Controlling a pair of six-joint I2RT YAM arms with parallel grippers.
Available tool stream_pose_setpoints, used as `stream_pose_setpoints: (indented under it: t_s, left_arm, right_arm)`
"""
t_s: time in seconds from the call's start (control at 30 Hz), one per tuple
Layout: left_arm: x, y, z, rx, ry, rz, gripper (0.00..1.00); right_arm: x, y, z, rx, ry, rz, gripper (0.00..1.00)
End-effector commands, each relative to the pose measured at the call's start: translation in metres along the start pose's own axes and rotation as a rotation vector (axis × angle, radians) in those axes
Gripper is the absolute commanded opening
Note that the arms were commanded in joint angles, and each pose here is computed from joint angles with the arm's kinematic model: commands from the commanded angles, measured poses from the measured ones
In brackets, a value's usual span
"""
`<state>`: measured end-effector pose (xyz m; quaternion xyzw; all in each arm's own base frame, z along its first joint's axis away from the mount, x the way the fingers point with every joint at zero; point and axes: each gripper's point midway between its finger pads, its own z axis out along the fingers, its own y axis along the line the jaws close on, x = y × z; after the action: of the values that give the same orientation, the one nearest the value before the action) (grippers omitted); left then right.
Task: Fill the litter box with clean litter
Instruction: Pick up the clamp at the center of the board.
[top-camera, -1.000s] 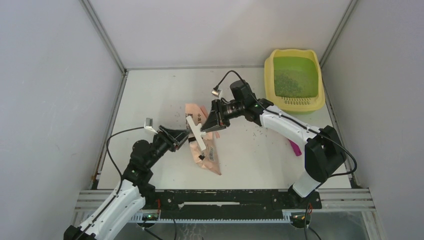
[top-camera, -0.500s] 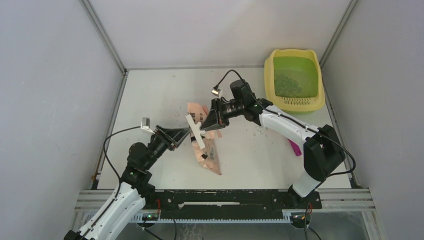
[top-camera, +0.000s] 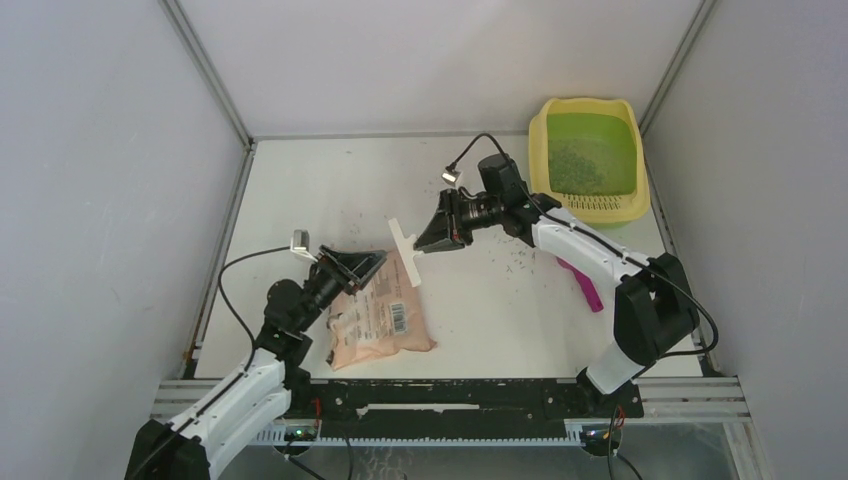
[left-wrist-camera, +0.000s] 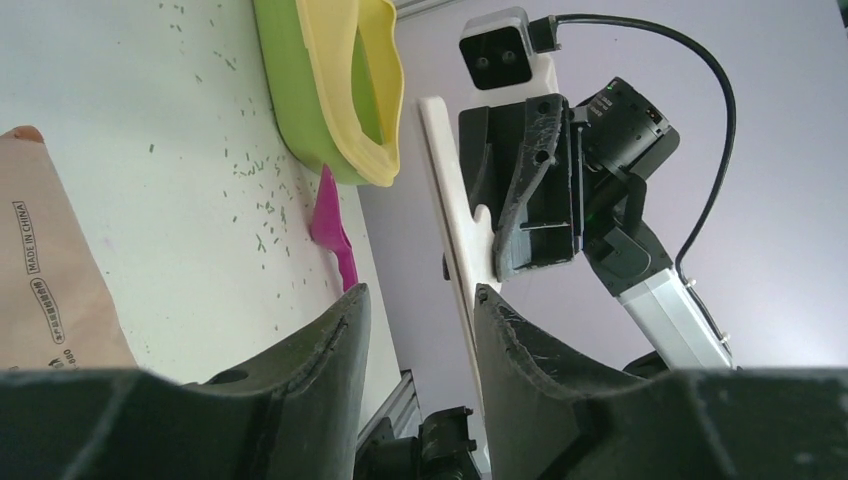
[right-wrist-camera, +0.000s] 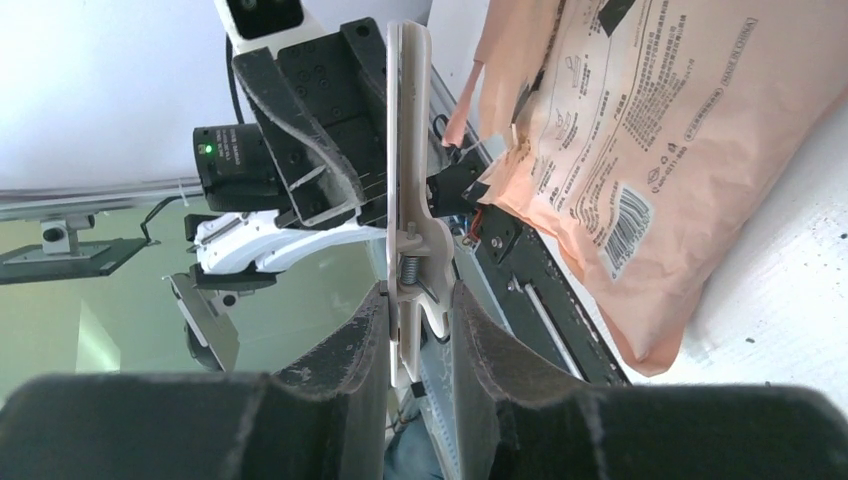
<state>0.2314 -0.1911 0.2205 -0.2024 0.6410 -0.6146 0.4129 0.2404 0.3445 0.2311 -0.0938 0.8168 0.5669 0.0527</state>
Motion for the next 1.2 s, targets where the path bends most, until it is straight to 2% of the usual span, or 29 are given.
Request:
stream_pose_setpoints:
  t_s: [0.0,0.3,0.5,0.67,0.9,1.03,1.17]
  left_arm:
    - [-0.003,-0.026,-0.003,0.108,-0.002,0.024,0.47]
    - [-0.007,-0.042,-0.007,0.126,-0.012,0.053,0.49]
    - [-0.007,-0.053,-0.007,0.151,-0.008,0.055,0.50]
    - [-0.009,-0.060,-0.008,0.170,-0.009,0.060,0.56]
    - [-0.010,-0.065,-0.013,0.183,-0.020,0.059,0.56]
    - [-0.011,-0.067,-0.017,0.183,-0.032,0.065,0.64]
    - [-0.012,-0.065,-0.017,0.166,-0.035,0.076,0.79]
  right_arm:
    - [0.005,0.029,-0.011,-0.072,-0.013,-0.075,0.00]
    - [0.010,0.051,-0.007,-0.144,0.007,-0.081,0.00]
    - [0.013,0.052,0.002,-0.153,0.023,-0.074,0.00]
    - [0.014,0.056,0.007,-0.170,0.031,-0.073,0.00]
    - [0.010,0.048,0.005,-0.144,0.016,-0.063,0.00]
    - [0.006,0.041,0.003,-0.128,0.006,-0.056,0.00]
    - [0.007,0.043,0.007,-0.139,0.015,-0.058,0.00]
